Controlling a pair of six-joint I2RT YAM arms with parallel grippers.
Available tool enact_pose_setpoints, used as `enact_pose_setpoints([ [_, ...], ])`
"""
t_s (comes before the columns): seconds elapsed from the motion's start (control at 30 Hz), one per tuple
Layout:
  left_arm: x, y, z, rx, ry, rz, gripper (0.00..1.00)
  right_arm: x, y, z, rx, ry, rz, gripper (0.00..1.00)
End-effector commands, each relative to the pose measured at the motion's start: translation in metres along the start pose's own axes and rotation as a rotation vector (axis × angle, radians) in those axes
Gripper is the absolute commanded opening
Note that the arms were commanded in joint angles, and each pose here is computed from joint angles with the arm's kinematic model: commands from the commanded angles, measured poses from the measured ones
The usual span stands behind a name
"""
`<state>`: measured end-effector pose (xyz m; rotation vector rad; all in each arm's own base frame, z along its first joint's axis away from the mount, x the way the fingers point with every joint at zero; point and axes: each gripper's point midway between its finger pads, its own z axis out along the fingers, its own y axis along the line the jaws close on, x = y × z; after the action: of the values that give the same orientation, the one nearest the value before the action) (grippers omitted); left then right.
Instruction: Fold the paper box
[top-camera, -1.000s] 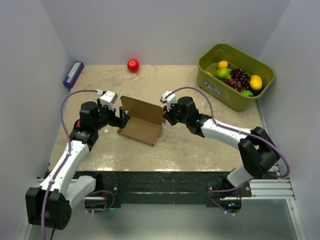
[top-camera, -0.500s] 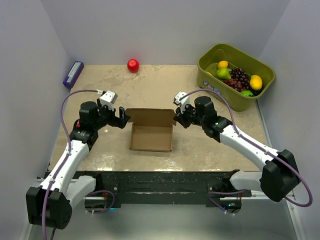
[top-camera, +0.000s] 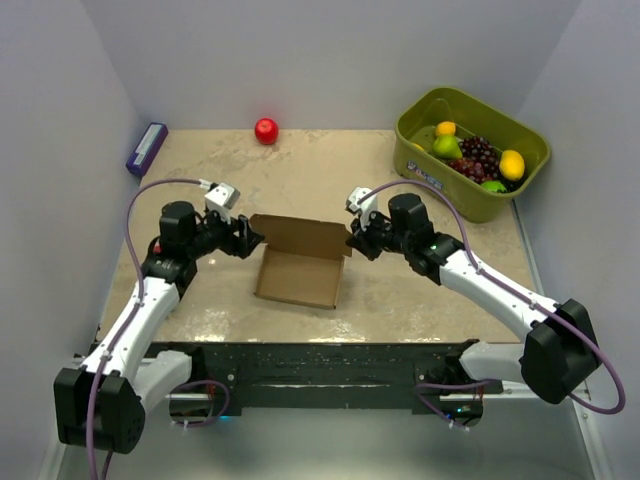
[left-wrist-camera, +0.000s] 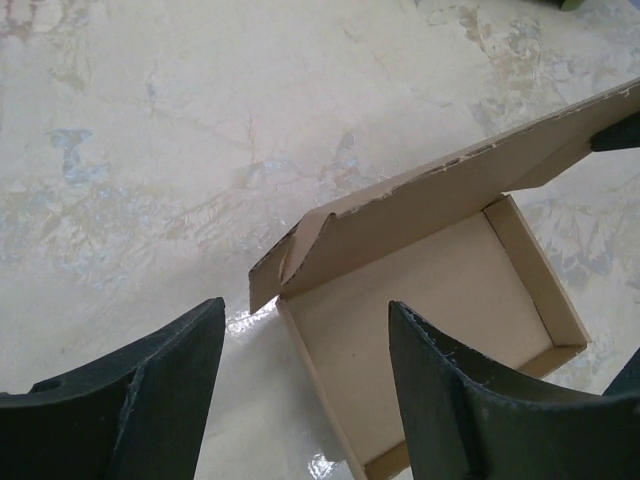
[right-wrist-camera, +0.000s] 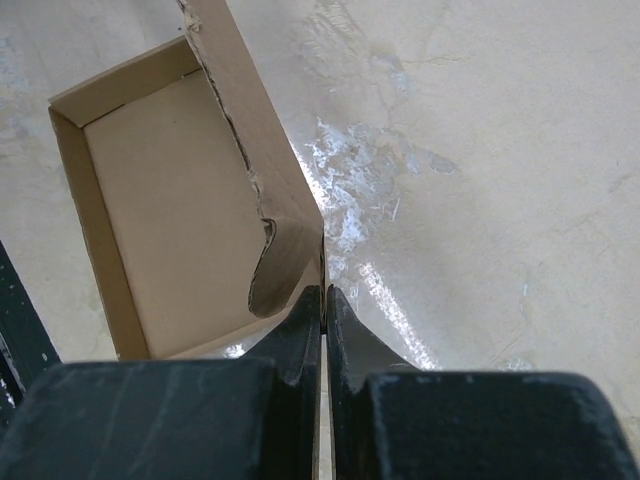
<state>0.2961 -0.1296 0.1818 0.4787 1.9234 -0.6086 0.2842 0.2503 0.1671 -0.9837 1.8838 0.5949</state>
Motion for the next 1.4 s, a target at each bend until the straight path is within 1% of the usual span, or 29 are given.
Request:
enact_pose_setpoints([
  [0.0,-0.003,0.001,0.007,0.029,-0.011,0.013,0.72,-0.013,0.006,-0.005,-0.033,-0.054,-0.023,0.0],
  [0.1,-0.006,0.004,0.01,0.019,-0.015,0.019,0.73,-0.014,0.007,-0.006,-0.04,-0.06,-0.024,0.0],
  [0.17,-0.005,-0.005,0.013,0.083,-0.017,0.003,0.7,-0.014,0.007,-0.005,-0.044,-0.061,-0.024,0.0],
  [0.2,-0.003,-0.008,0.015,0.1,-0.013,-0.005,0.67,-0.014,0.008,-0.005,-0.046,-0.061,-0.023,0.0],
  [0.27,-0.004,-0.009,0.017,0.116,-0.007,-0.01,0.65,-0.013,0.007,-0.004,-0.044,-0.055,-0.02,0.0],
  [0.37,-0.003,-0.01,0.016,0.119,-0.009,-0.007,0.56,-0.013,0.005,-0.004,-0.036,-0.056,-0.018,0.0],
  [0.4,-0.002,-0.011,0.016,0.12,-0.008,-0.008,0.51,-0.013,0.004,-0.004,-0.029,-0.055,-0.015,0.0],
  [0.47,0.0,-0.011,0.016,0.109,-0.004,-0.009,0.44,-0.014,0.001,-0.005,-0.013,-0.058,-0.015,0.0],
  [0.5,0.003,-0.011,0.017,0.104,0.005,-0.012,0.37,-0.013,-0.002,-0.005,0.002,-0.054,-0.012,0.0],
  [0.57,0.005,-0.015,0.019,0.119,0.015,-0.016,0.29,-0.011,-0.004,-0.004,0.018,-0.047,-0.009,0.0],
  [0.6,0.006,-0.017,0.02,0.126,0.018,-0.016,0.24,-0.01,-0.005,-0.003,0.022,-0.042,-0.008,0.0],
  [0.67,0.008,-0.024,0.024,0.145,0.033,-0.013,0.18,-0.007,-0.007,0.0,0.027,-0.028,-0.002,0.0],
  [0.7,0.01,-0.025,0.025,0.148,0.039,-0.014,0.14,-0.007,-0.008,0.001,0.026,-0.025,-0.005,0.0],
  [0.77,0.01,-0.024,0.028,0.132,0.048,-0.023,0.08,-0.005,-0.014,0.003,0.053,-0.009,-0.001,0.0],
  [0.8,0.011,-0.024,0.029,0.121,0.054,-0.031,0.03,-0.004,-0.016,0.007,0.06,0.003,0.01,0.0],
  [0.83,0.01,-0.023,0.03,0.103,0.056,-0.046,0.01,-0.003,-0.018,0.007,0.075,0.009,0.02,0.0],
  [0.93,0.011,-0.022,0.036,0.021,0.072,-0.044,0.0,-0.003,-0.03,0.008,0.148,0.002,0.073,0.0],
  [1.07,0.007,-0.019,0.038,-0.063,0.066,-0.058,0.0,-0.01,-0.04,0.005,0.239,-0.065,0.155,0.0],
  [1.1,0.006,-0.017,0.037,-0.08,0.063,-0.065,0.0,-0.007,-0.039,0.005,0.246,-0.069,0.151,0.0],
  [1.13,0.005,-0.015,0.037,-0.102,0.06,-0.072,0.01,-0.011,-0.038,0.003,0.252,-0.09,0.18,0.0],
  [1.37,0.006,-0.013,0.04,-0.163,0.059,-0.097,0.0,-0.013,-0.045,-0.007,0.378,-0.167,0.262,0.0],
])
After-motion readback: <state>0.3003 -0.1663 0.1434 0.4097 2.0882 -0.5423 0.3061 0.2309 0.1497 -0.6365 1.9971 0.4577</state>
